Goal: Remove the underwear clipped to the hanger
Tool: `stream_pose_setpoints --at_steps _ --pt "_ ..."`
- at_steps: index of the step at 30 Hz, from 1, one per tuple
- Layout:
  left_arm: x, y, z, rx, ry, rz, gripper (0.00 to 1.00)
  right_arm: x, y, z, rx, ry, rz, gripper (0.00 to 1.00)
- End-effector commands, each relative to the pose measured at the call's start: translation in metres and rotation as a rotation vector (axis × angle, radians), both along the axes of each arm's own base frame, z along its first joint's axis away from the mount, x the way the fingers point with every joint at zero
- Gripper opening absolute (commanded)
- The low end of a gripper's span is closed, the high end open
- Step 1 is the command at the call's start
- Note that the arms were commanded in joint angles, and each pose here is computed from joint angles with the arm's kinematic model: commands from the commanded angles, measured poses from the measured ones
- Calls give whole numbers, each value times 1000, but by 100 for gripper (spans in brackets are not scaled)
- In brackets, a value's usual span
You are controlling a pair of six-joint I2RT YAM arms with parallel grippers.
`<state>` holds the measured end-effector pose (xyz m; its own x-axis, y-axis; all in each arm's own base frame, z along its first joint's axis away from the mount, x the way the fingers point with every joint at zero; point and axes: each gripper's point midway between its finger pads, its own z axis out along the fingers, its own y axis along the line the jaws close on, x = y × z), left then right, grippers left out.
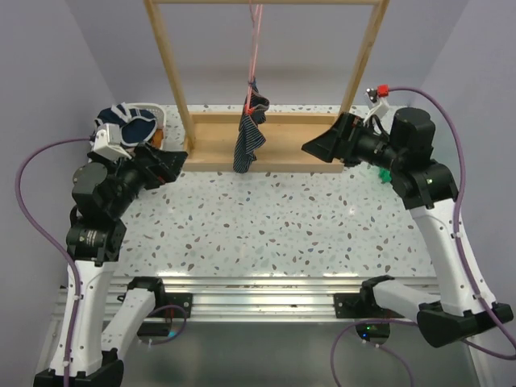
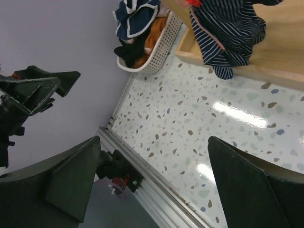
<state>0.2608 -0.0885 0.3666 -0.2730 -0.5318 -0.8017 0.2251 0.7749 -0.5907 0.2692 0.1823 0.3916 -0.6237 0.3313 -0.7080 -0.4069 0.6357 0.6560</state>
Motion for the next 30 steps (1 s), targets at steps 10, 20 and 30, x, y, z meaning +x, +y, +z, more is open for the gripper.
stream_pose_setpoints --at_steps 10,20,30 --pt "-11 -6 4 73 11 -71 100 60 82 26 -223 -185 -92 99" --pt "-13 1 -14 122 66 -48 100 120 126 40 -394 -359 -442 99" --pt "-13 -1 -29 117 102 -60 100 185 141 61 -428 -444 -739 84"
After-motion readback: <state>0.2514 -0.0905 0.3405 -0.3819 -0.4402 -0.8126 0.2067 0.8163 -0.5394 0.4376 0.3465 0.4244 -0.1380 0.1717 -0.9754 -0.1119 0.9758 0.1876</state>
